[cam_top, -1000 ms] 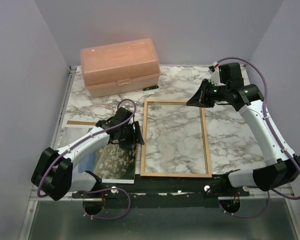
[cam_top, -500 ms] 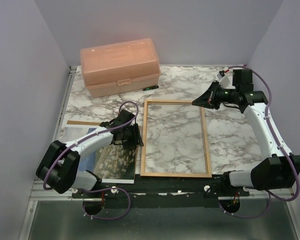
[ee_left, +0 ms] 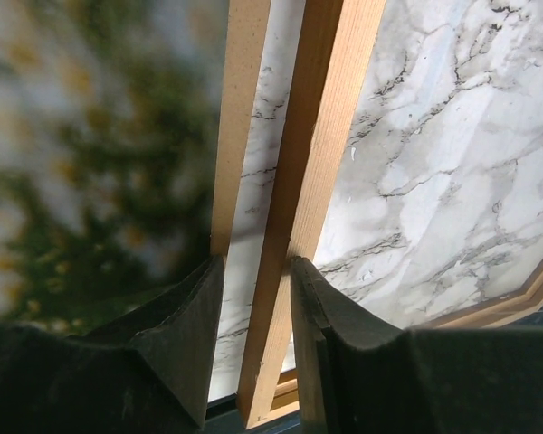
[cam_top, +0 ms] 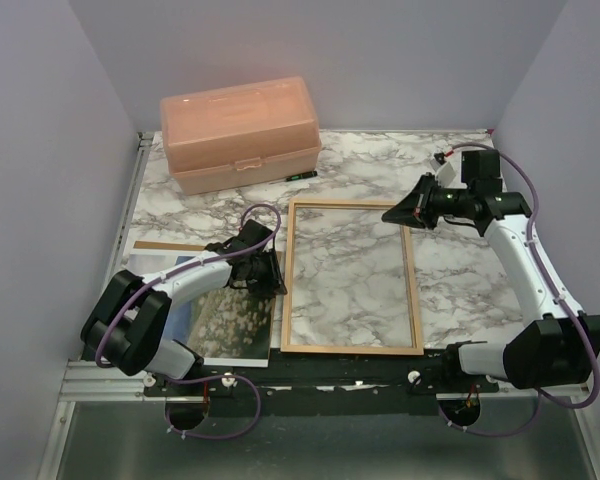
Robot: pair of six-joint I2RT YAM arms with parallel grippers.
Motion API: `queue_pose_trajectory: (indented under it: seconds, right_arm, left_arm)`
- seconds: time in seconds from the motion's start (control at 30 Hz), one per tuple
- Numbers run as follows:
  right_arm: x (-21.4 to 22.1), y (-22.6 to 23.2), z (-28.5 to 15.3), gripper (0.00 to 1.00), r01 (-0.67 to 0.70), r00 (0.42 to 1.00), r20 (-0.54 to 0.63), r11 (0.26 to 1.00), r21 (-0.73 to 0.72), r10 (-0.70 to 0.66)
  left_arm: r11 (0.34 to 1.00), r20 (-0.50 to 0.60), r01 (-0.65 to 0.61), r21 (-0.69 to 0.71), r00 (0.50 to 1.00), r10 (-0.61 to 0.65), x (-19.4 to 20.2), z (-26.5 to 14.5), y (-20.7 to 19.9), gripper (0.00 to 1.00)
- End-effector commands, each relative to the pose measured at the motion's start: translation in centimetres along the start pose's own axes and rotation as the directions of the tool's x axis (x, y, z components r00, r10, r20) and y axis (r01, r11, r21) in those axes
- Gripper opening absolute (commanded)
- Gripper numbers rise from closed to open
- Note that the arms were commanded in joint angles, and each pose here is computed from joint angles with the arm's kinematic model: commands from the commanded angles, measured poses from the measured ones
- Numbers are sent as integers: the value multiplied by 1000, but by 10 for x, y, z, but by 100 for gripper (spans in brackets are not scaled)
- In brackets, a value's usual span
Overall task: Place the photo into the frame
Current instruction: Place the photo frame item in the photo frame.
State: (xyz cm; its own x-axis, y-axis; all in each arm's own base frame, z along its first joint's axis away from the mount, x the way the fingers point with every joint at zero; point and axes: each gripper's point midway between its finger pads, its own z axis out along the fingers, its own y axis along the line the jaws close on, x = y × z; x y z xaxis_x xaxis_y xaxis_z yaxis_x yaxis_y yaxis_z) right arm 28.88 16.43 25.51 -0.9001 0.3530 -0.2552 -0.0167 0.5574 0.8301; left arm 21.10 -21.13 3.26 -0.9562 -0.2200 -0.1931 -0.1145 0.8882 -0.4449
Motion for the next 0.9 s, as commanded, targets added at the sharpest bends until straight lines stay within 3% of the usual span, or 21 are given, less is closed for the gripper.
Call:
queue_pose_trajectory:
  seconds: [0.0, 0.87]
  right_arm:
    - [4, -4, -1, 1, 18, 1000, 8, 1000, -3, -18]
    - [16, -20, 1, 1, -67, 996, 57, 998, 10, 66]
  left_arm:
    - [999, -1, -3, -43, 1000, 2, 3, 2, 9, 36]
    - [995, -33, -18, -103, 999, 14, 8, 11, 22, 33]
